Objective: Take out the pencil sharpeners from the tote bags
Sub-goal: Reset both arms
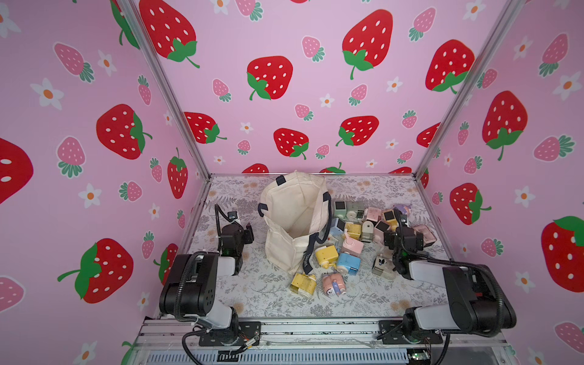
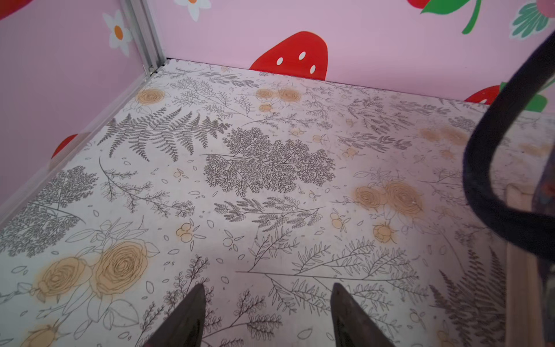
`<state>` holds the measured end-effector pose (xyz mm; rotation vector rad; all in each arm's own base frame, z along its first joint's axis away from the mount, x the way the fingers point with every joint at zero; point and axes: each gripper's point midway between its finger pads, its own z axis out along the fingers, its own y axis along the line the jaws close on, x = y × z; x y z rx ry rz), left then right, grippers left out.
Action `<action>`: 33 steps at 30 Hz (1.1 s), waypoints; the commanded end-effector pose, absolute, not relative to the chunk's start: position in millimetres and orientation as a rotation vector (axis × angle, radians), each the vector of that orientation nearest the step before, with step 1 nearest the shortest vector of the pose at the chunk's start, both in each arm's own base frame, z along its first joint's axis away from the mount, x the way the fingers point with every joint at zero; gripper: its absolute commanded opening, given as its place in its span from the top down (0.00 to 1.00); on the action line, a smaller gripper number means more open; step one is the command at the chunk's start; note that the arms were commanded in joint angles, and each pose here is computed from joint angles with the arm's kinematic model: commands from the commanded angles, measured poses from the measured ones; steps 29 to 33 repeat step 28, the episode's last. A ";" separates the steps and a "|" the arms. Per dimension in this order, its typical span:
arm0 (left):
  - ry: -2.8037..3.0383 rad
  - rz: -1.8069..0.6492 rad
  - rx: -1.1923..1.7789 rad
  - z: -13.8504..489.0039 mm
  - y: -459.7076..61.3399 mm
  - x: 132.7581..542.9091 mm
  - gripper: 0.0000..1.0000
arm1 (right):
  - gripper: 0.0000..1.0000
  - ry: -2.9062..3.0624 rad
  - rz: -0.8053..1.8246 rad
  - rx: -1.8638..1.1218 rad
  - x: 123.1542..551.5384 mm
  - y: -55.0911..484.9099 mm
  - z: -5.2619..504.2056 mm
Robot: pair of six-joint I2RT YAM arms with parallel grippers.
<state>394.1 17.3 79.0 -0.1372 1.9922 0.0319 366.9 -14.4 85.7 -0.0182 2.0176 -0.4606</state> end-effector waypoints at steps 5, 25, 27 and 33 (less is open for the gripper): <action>1.998 0.041 -0.083 85.0 12.7 402.4 0.01 | 0.01 1.997 -0.287 -0.024 400.8 -19.6 80.6; 2.013 0.029 -0.084 82.9 13.0 405.1 0.01 | 0.01 1.982 -0.279 -0.020 401.2 -20.7 84.1; 2.002 0.040 -0.078 84.5 11.6 403.0 0.01 | 0.01 1.981 -0.278 -0.020 401.3 -20.5 84.1; 1.995 0.044 -0.077 85.1 11.5 402.5 0.01 | 0.01 1.979 -0.278 -0.020 401.1 -20.5 84.7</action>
